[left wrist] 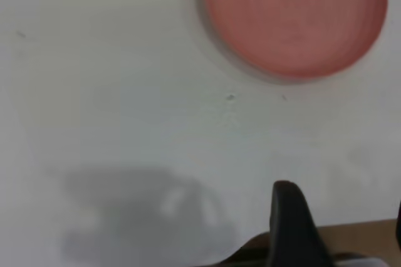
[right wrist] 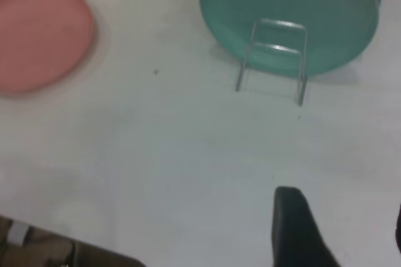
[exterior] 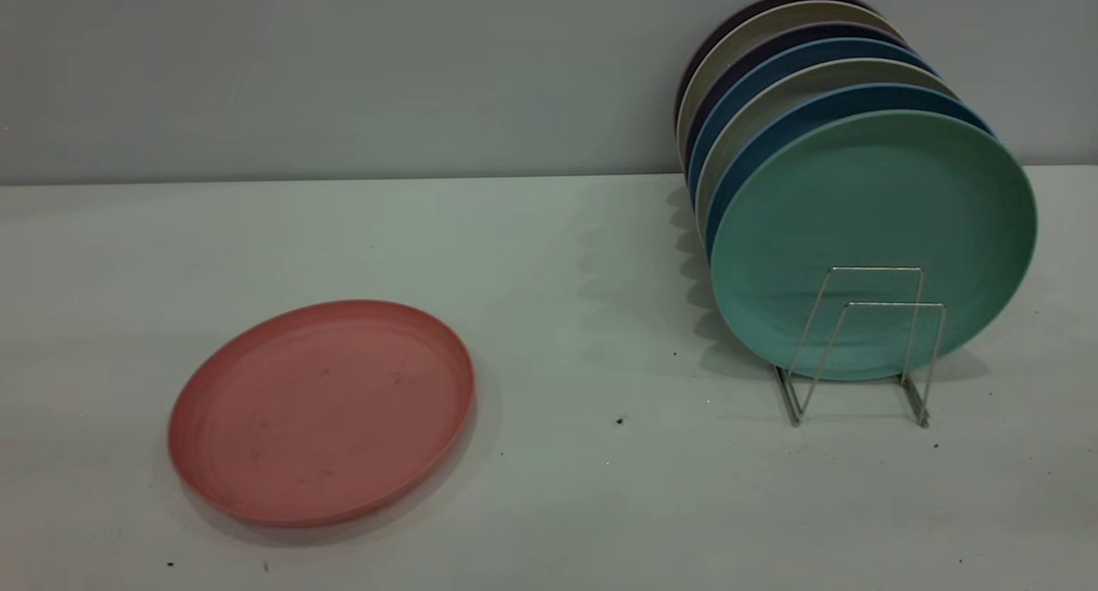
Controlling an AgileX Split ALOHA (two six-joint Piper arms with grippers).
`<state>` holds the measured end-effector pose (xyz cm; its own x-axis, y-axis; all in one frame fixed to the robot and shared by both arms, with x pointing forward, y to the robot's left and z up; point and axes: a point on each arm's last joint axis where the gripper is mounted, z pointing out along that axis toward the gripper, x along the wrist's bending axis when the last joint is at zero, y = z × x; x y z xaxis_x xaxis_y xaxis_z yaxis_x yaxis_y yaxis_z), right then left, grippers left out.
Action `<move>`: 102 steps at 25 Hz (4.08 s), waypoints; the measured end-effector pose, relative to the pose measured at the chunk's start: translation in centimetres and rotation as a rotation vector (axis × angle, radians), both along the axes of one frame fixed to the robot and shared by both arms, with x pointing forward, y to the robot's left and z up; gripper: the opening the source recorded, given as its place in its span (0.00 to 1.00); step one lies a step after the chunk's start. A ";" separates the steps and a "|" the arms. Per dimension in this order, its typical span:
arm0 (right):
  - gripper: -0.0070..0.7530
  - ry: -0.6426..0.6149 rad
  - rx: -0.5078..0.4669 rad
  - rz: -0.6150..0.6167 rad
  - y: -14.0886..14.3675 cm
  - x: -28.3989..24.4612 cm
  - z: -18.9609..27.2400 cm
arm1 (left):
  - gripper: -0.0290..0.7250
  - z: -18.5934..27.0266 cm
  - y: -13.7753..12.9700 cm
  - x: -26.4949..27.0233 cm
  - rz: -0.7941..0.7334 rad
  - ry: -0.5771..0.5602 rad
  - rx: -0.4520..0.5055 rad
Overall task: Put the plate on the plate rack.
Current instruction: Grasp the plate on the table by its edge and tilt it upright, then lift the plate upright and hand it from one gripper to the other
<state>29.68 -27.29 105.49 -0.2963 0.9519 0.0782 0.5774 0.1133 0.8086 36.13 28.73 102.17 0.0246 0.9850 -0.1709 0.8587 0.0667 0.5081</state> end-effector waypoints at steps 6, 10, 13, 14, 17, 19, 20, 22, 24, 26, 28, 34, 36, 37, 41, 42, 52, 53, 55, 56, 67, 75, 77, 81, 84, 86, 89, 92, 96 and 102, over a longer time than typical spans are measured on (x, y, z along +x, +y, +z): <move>0.54 0.052 -0.020 0.016 0.0 1.4 -0.4 | 0.60 -3.9 -0.7 5.1 -0.009 0.119 -0.086; 0.54 0.040 -0.029 0.019 0.0 1.6 -0.3 | 0.60 -7.1 -0.3 7.7 0.054 0.182 -0.095; 0.54 0.040 -0.030 0.019 0.0 1.6 -0.3 | 0.60 -9.4 0.8 9.6 0.114 0.244 -0.097; 0.54 0.040 -0.030 0.019 0.0 1.6 -0.3 | 0.60 -10.1 1.0 10.4 0.121 0.265 -0.102; 0.54 0.039 -0.031 0.021 0.0 1.6 -0.3 | 0.60 -11.7 1.0 12.7 0.115 0.300 -0.132; 0.54 0.039 -0.032 0.021 0.0 1.6 -0.3 | 0.60 -12.3 1.0 14.1 0.113 0.304 -0.154; 0.54 0.039 -0.032 0.021 0.0 1.6 -0.3 | 0.60 -12.9 0.9 14.9 0.117 0.314 -0.166; 0.54 0.038 -0.033 0.021 0.0 1.6 -0.3 | 0.60 -13.9 0.9 16.2 0.128 0.330 -0.180; 0.54 0.038 -0.033 0.021 0.0 1.6 -0.3 | 0.60 -15.2 1.0 17.2 0.139 0.359 -0.189; 0.54 0.038 -0.033 0.021 0.0 1.6 -0.3 | 0.60 -16.1 1.0 18.0 0.158 0.379 -0.201; 0.54 0.038 -0.033 0.021 0.0 1.6 -0.3 | 0.60 -17.1 1.0 18.6 0.175 0.398 -0.210; 0.54 0.038 -0.033 0.021 0.0 1.6 -0.3 | 0.60 -19.3 1.2 19.6 0.208 0.422 -0.206; 0.54 0.038 -0.033 0.021 0.0 1.6 -0.3 | 0.60 -20.0 1.3 19.9 0.213 0.434 -0.207; 0.54 0.038 -0.033 0.021 0.0 1.6 -0.3 | 0.60 -20.3 1.3 20.0 0.216 0.438 -0.209; 0.54 0.038 -0.031 0.021 0.0 1.6 -0.3 | 0.60 -21.2 1.2 20.4 0.238 0.446 -0.227; 0.54 0.038 -0.030 0.020 0.0 1.6 -0.3 | 0.60 -21.3 1.2 20.4 0.240 0.444 -0.227; 0.54 0.034 -0.029 0.018 0.0 1.7 -0.3 | 0.32 -22.2 1.1 20.5 0.254 0.442 -0.240; 0.54 0.034 -0.029 0.018 0.0 1.7 -0.3 | 0.25 -22.2 1.1 20.5 0.254 0.443 -0.240; 0.54 0.034 -0.029 0.018 0.0 1.7 -0.3 | 0.18 -22.2 1.1 20.5 0.252 0.442 -0.240; 0.54 0.034 -0.029 0.018 0.0 1.7 -0.3 | 0.12 -22.2 1.1 20.5 0.255 0.441 -0.241; 0.54 0.092 0.049 0.058 0.7 2.0 -0.5 | 0.07 -19.6 1.9 21.7 0.164 0.266 -0.128; 0.54 0.181 0.176 0.182 2.1 4.8 -1.1 | 0.06 -16.5 1.8 22.3 -0.040 0.132 -0.040; 0.54 0.189 0.195 0.198 2.3 5.6 -1.3 | 0.06 -15.6 1.5 22.7 -0.116 0.095 -0.047; 0.54 0.219 0.224 0.209 2.6 7.2 -2.0 | 0.06 -13.6 0.4 23.7 -0.274 -0.016 -0.097; 0.54 0.237 0.243 0.205 2.6 8.4 -2.6 | 0.06 -12.7 -0.5 24.0 -0.354 -0.104 -0.164; 0.54 0.244 0.252 0.207 2.7 9.1 -2.9 | 0.06 -12.3 -1.0 24.0 -0.389 -0.138 -0.208; 0.54 0.246 0.269 0.215 2.8 10.3 -3.6 | 0.06 -12.0 -1.4 23.9 -0.425 -0.161 -0.257; 0.54 0.238 0.278 0.221 2.9 11.7 -4.5 | 0.06 -12.0 -1.5 23.9 -0.440 -0.160 -0.265; 0.54 0.235 0.291 0.245 3.1 13.5 -6.0 | 0.06 -11.8 -1.9 23.6 -0.476 -0.157 -0.306; 0.54 0.236 0.318 0.264 3.3 15.9 -8.5 | 0.06 -11.7 -2.2 23.5 -0.470 -0.143 -0.351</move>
<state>45.61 -23.96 97.00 -0.4639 0.7642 0.4482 0.7344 0.0488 0.6770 59.60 26.57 90.51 0.4901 0.7486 -0.4466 0.7616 -0.1184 0.6372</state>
